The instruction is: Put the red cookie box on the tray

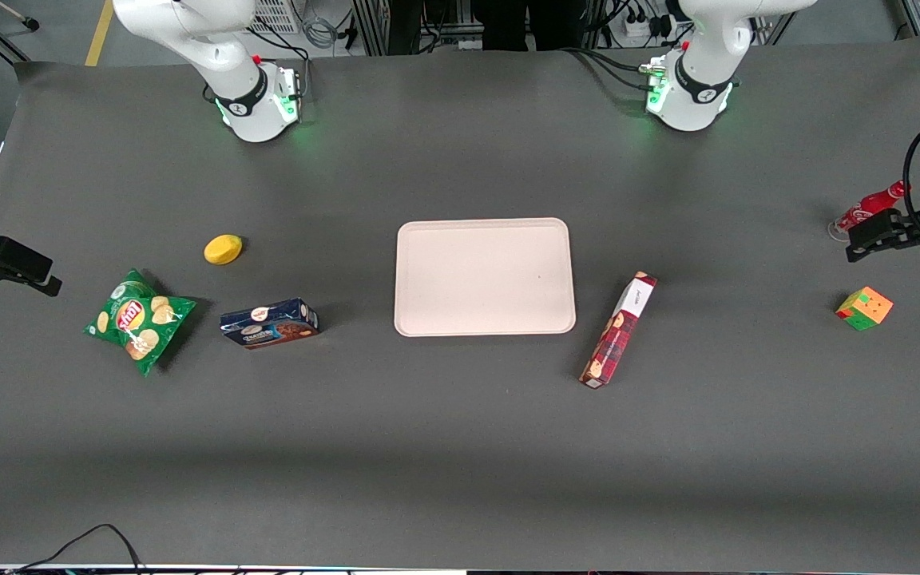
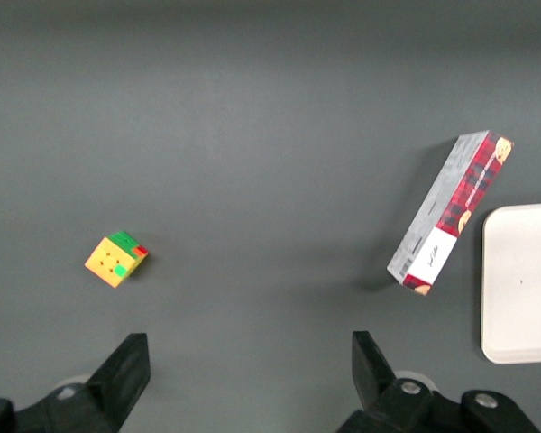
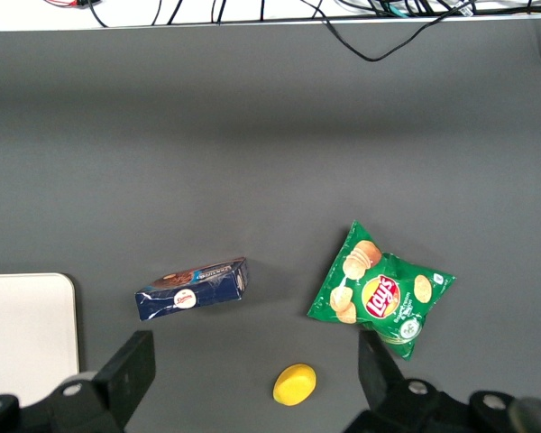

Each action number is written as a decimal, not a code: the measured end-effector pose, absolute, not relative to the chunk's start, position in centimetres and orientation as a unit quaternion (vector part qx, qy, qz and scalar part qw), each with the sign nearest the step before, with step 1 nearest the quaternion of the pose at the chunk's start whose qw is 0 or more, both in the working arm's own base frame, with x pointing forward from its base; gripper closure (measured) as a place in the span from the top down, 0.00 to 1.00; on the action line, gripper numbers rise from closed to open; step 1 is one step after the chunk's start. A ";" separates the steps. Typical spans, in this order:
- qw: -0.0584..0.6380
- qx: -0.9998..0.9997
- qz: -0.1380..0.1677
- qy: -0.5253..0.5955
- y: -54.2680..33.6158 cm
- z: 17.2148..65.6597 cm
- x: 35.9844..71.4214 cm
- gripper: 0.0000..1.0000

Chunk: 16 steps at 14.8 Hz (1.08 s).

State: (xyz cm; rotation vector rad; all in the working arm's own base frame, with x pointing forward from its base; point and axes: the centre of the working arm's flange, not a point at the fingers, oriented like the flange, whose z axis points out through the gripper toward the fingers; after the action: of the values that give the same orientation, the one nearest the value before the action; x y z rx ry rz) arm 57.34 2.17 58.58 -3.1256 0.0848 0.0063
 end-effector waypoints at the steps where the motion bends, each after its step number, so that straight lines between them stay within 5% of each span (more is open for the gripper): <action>1: 0.007 -0.999 0.009 0.032 1.8 58.4 57.3 1.00; 16: 0.004 -0.977 0.069 0.202 -16.8 55.0 54.4 1.00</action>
State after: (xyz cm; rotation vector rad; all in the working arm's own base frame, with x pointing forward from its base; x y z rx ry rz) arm 54.40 -16.84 54.99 -3.0607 0.6318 0.2167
